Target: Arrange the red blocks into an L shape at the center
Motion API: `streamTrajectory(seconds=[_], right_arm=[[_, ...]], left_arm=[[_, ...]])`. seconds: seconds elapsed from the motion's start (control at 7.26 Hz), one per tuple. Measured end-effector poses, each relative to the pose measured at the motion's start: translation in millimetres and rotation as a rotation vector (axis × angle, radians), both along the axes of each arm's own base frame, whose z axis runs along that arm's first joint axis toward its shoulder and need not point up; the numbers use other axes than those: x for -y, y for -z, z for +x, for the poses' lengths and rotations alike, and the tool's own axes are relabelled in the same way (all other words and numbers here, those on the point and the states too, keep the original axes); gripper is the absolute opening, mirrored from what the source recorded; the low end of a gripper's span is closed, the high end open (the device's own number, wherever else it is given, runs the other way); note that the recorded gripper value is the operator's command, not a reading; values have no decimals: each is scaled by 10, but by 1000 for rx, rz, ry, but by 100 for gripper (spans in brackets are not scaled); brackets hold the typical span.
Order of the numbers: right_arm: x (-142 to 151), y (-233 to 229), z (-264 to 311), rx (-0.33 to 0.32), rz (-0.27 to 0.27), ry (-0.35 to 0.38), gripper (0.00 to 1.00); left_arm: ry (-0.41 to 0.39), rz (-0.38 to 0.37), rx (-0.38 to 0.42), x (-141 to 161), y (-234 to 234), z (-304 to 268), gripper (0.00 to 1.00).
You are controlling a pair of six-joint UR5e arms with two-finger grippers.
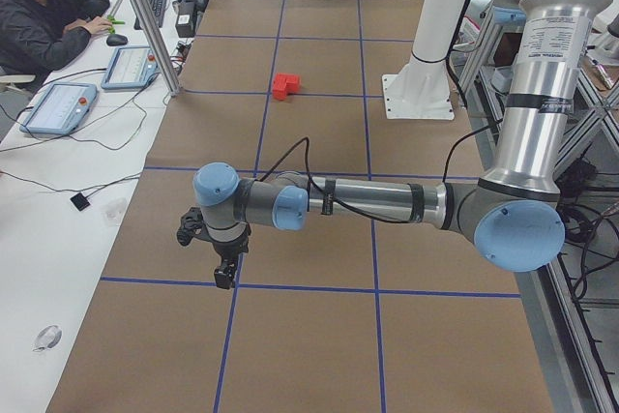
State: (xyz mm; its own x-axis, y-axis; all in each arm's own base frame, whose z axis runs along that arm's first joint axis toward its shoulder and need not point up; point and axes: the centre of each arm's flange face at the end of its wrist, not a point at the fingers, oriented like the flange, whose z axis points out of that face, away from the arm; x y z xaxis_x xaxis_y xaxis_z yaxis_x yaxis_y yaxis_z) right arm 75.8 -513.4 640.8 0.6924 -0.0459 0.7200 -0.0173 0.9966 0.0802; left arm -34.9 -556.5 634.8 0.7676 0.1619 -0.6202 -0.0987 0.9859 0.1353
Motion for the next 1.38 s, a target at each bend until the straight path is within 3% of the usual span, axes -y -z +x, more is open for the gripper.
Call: streamTrajectory(seconds=[0.14, 0.55, 0.69, 0.96, 1.38], right_arm=[[-81, -22, 33, -5, -16, -8, 99], [-279, 645, -3, -22, -104, -1, 99], [-357, 619, -6, -23, -122, 3, 99], [-354, 382, -13, -22, -123, 4, 99], [-305, 177, -17, -22, -105, 4, 99]], left_arm=[[5, -5, -1, -22, -12, -24, 100], [26, -25, -2, -59, -42, -64, 100], [26, -27, -2, -84, -69, -67, 100], [31, -20, -9, -213, -58, -112, 100], [64, -29, -83, -305, 110, -251, 100]])
